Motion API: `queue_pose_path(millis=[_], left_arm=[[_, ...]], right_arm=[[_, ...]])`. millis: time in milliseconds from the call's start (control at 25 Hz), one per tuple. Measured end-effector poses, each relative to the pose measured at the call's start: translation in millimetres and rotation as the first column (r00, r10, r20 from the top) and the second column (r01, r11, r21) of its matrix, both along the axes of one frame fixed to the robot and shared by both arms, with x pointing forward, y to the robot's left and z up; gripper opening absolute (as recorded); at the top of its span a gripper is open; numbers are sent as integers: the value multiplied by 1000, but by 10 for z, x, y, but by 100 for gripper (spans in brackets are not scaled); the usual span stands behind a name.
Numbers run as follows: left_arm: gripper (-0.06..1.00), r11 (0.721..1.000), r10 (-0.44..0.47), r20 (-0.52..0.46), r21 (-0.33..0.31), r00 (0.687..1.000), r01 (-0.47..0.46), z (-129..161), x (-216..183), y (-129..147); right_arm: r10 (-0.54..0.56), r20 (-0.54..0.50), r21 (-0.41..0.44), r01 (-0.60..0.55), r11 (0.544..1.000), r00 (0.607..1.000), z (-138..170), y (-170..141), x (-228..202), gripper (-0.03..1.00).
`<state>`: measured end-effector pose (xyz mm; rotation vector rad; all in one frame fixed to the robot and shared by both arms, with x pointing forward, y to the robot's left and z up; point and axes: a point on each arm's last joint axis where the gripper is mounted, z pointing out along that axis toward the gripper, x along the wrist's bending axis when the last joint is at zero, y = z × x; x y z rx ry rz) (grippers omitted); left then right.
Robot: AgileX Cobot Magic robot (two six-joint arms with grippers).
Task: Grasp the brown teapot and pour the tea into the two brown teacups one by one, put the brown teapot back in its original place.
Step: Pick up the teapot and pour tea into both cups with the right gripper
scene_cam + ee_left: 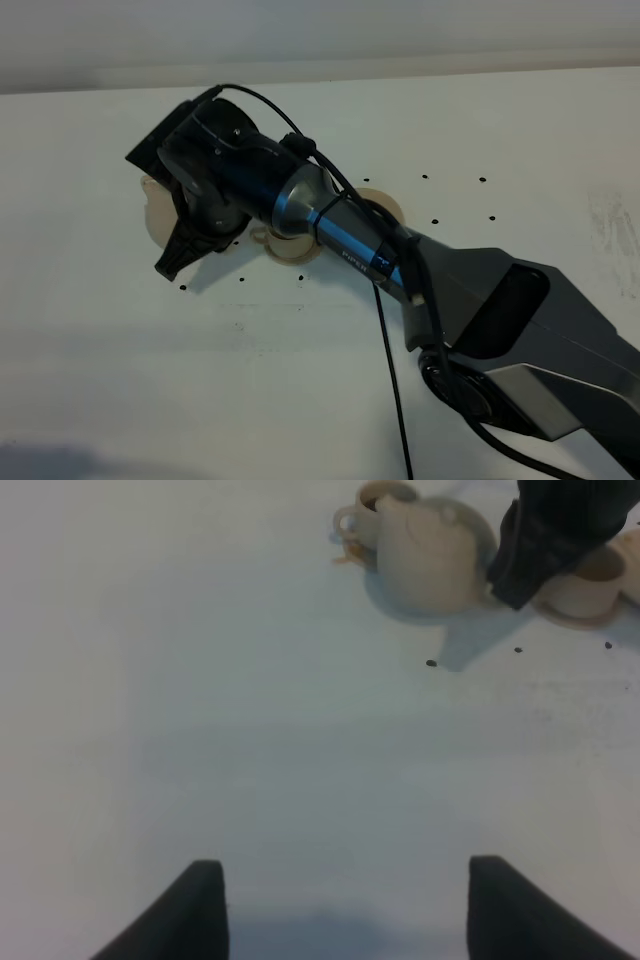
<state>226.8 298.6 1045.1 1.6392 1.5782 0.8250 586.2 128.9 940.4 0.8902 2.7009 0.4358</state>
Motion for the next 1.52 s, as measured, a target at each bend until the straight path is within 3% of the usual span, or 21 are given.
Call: queue_pose_path(millis=[400,760,1280,1520], left_arm=[[50,1000,0,0,0,1000,0,0,0,0],[50,1000,0,0,0,1000,0,0,0,0],[50,1000,0,0,0,1000,0,0,0,0],[50,1000,0,0,0,1000,0,0,0,0]], right_arm=[[-5,79,43,1,999,997,612,-121,-55,9],[3,39,-125,2,992,999,639,-458,-240,9],[-42,8,-292,43,955,999,669,-1081,-478,9],[-36,56,-331,53,942,998,615,-1295,-551,9]])
